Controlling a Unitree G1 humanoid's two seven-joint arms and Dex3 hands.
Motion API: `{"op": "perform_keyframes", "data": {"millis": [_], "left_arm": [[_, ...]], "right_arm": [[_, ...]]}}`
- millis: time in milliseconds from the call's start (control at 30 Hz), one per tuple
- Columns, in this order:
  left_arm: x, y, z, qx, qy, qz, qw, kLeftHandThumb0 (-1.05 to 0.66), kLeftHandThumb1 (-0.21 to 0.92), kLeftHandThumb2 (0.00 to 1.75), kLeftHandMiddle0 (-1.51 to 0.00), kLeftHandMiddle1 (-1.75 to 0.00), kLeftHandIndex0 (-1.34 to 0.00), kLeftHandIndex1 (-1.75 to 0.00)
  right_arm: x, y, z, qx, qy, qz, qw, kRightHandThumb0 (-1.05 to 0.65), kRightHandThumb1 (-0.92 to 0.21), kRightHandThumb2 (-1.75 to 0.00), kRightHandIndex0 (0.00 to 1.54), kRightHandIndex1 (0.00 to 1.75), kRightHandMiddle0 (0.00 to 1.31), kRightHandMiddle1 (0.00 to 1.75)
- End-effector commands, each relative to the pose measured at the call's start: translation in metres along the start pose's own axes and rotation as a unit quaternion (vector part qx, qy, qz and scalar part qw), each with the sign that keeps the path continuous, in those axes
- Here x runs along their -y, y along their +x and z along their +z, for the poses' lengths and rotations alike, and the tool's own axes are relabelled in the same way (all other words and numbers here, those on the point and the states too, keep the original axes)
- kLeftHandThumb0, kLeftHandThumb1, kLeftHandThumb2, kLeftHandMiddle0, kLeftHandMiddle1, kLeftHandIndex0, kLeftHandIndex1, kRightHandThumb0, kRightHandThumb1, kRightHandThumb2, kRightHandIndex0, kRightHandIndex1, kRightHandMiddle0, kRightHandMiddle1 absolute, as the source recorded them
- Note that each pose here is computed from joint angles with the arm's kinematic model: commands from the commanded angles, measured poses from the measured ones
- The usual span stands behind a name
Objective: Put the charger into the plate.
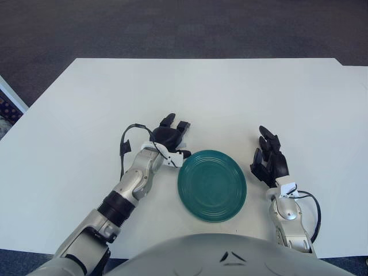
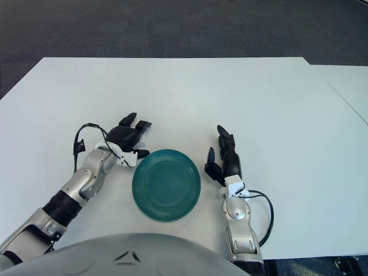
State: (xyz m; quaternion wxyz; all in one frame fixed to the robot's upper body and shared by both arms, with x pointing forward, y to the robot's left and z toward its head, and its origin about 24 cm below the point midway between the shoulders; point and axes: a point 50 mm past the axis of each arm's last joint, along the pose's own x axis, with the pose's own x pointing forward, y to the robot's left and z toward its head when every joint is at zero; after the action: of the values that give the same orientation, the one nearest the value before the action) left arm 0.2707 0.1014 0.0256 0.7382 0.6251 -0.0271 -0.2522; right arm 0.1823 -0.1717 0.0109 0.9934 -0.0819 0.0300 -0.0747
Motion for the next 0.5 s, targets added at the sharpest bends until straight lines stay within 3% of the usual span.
{"op": "perform_keyframes", "data": {"millis": [0, 233, 267, 300, 333, 367, 400, 467], "left_arm": [[0.017, -0.002, -0.017, -0.018, -0.012, -0.031, 0.999, -1.05, 0.92, 0.61, -0.13, -0.02, -0.09, -0.77], [0.026, 0.001, -0.029, -0.020, -0.016, -0.028, 0.999, -1.05, 0.92, 0.57, -0.29, -0.08, -0.17, -0.86], [0.027, 0.001, -0.031, -0.021, -0.017, -0.027, 0.999, -1.05, 0.92, 0.56, -0.27, -0.22, -0.18, -0.89], [0.029, 0.001, -0.033, -0.022, -0.020, -0.027, 0.999, -1.05, 0.92, 0.55, -0.18, -0.55, -0.19, -0.97], [0.030, 0.001, -0.034, -0.023, -0.023, -0.026, 0.999, -1.05, 0.92, 0.51, -0.12, -0.93, -0.19, -1.15], [0.031, 0.002, -0.035, -0.025, -0.029, -0.024, 0.999, -1.05, 0.92, 0.49, -0.09, -1.06, -0.19, -1.22], [0.031, 0.002, -0.036, -0.025, -0.033, -0.023, 0.999, -1.04, 0.92, 0.43, -0.06, -1.31, -0.18, -1.37], [0.032, 0.002, -0.037, -0.031, -0.049, -0.016, 0.998, -0.97, 0.92, 0.32, -0.06, -1.57, -0.18, -1.56]], "right_arm": [[0.003, -0.006, -0.014, -0.045, 0.001, -0.001, 0.999, -0.69, -0.92, -0.94, 0.23, 0.01, 0.00, 0.52], [0.005, -0.006, -0.014, -0.041, 0.000, -0.002, 0.999, -0.70, -0.92, -0.93, 0.24, 0.01, 0.00, 0.50], [0.005, -0.006, -0.014, -0.040, -0.001, -0.003, 0.999, -0.69, -0.92, -0.93, 0.24, 0.01, 0.00, 0.50], [0.006, -0.006, -0.014, -0.039, -0.001, -0.003, 0.999, -0.69, -0.92, -0.93, 0.24, 0.01, 0.00, 0.50], [0.006, -0.006, -0.014, -0.038, -0.001, -0.004, 0.999, -0.69, -0.92, -0.93, 0.24, 0.01, 0.00, 0.50], [0.007, -0.006, -0.014, -0.038, -0.001, -0.004, 0.999, -0.69, -0.92, -0.93, 0.24, 0.01, 0.00, 0.50], [0.007, -0.006, -0.014, -0.037, -0.001, -0.004, 0.999, -0.69, -0.92, -0.93, 0.24, 0.01, 0.00, 0.50], [0.008, -0.006, -0.014, -0.037, -0.001, -0.004, 0.999, -0.69, -0.92, -0.92, 0.24, 0.01, 0.00, 0.50]]}}
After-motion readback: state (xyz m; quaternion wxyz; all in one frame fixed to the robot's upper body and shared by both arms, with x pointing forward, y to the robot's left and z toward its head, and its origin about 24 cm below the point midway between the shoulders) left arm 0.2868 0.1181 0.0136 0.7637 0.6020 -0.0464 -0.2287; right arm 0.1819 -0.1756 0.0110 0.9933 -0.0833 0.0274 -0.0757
